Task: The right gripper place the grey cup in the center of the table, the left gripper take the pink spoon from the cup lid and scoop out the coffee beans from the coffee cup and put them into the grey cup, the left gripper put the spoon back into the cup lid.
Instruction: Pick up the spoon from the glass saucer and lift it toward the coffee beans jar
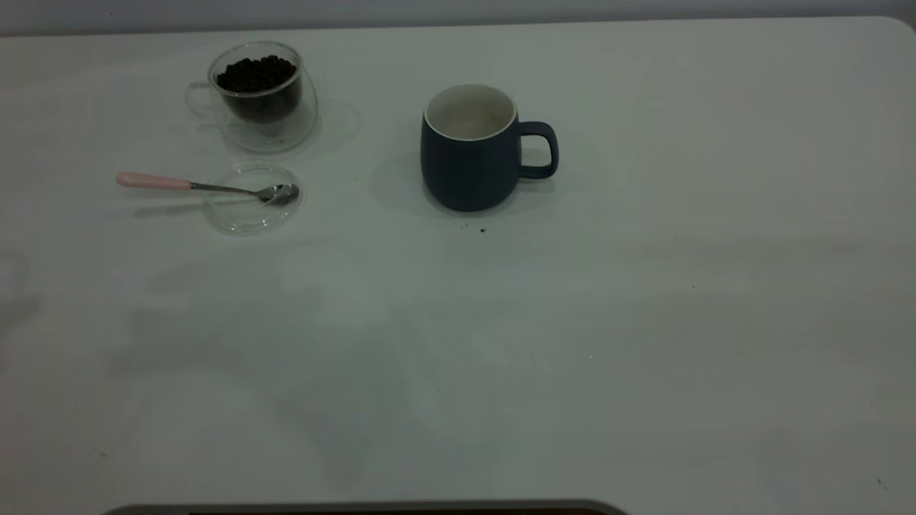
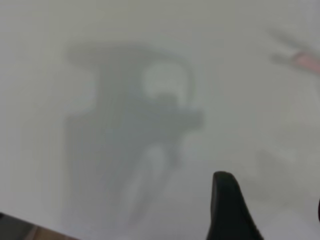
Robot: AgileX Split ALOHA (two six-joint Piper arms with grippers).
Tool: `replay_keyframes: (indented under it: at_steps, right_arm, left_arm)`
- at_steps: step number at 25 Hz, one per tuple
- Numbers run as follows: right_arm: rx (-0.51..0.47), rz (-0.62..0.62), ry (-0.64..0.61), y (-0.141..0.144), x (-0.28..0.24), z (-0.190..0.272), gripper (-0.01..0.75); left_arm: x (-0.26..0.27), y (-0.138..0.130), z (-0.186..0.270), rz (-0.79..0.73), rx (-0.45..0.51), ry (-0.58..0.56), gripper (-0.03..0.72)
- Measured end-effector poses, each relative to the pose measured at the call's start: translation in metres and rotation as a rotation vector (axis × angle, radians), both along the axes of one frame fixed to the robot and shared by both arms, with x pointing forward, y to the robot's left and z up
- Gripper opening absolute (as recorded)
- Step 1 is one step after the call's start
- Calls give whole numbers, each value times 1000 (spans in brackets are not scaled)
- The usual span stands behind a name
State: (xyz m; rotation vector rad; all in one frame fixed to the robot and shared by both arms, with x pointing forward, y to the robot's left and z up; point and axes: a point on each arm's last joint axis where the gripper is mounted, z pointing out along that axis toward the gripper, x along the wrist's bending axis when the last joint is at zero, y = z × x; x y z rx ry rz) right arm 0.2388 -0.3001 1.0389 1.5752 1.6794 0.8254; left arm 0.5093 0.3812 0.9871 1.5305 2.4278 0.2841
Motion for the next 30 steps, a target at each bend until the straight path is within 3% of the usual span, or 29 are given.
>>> replay_keyframes:
  at_steps: [5, 10, 20, 26, 30]
  right_arm:
    - [0, 0, 0, 0, 0, 0, 573]
    - [0, 0, 0, 0, 0, 0, 573]
    - [0, 0, 0, 0, 0, 0, 573]
    - [0, 0, 0, 0, 0, 0, 573]
    - [0, 0, 0, 0, 0, 0, 573]
  left_arm:
    - [26, 20, -51, 5, -116, 63, 480]
    - [57, 23, -94, -124, -200, 81, 480]
    - [123, 27, -135, -441, -376, 21, 480]
    - [139, 28, -152, -506, -400, -42, 486]
    - [140, 28, -153, -532, -396, -54, 578]
